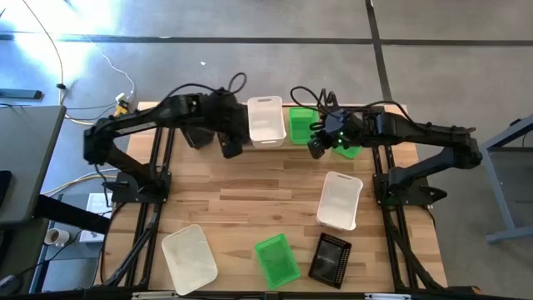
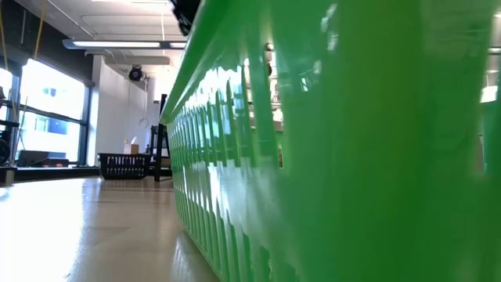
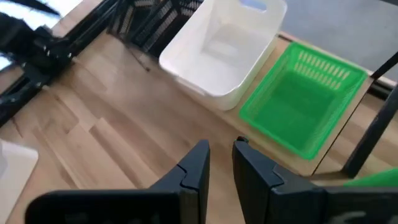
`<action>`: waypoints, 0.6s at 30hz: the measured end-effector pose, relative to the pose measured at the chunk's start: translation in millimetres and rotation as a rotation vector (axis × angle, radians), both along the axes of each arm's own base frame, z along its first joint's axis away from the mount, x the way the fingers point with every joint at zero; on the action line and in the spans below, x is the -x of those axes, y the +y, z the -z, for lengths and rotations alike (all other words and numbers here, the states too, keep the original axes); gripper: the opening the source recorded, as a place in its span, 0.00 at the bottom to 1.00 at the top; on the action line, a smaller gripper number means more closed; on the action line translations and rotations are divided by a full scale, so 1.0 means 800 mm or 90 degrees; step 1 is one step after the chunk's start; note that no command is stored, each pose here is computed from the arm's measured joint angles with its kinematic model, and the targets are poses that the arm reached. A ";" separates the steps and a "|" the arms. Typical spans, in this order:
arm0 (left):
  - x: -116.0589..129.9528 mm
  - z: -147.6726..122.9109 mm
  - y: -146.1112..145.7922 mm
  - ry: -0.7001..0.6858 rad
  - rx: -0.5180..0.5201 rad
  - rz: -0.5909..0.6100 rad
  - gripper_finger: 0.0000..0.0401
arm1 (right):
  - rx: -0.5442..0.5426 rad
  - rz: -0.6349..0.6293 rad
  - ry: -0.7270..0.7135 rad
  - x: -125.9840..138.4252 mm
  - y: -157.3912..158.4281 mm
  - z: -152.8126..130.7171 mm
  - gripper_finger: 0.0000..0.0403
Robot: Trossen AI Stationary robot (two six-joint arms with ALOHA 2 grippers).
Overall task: Stack baskets on shelf by color
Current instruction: Stack the bottom black bin on top of the black bin on the shelf
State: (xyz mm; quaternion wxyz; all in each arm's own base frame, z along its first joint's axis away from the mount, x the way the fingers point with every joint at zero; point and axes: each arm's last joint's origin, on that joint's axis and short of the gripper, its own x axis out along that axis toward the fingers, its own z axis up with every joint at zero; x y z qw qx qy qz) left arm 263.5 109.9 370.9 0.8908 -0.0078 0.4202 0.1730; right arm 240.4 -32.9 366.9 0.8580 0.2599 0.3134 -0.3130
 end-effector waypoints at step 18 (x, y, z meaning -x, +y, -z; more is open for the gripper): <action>0.067 0.035 -0.076 -0.066 0.082 -0.054 0.30 | -0.099 0.009 0.126 0.026 0.061 0.019 0.14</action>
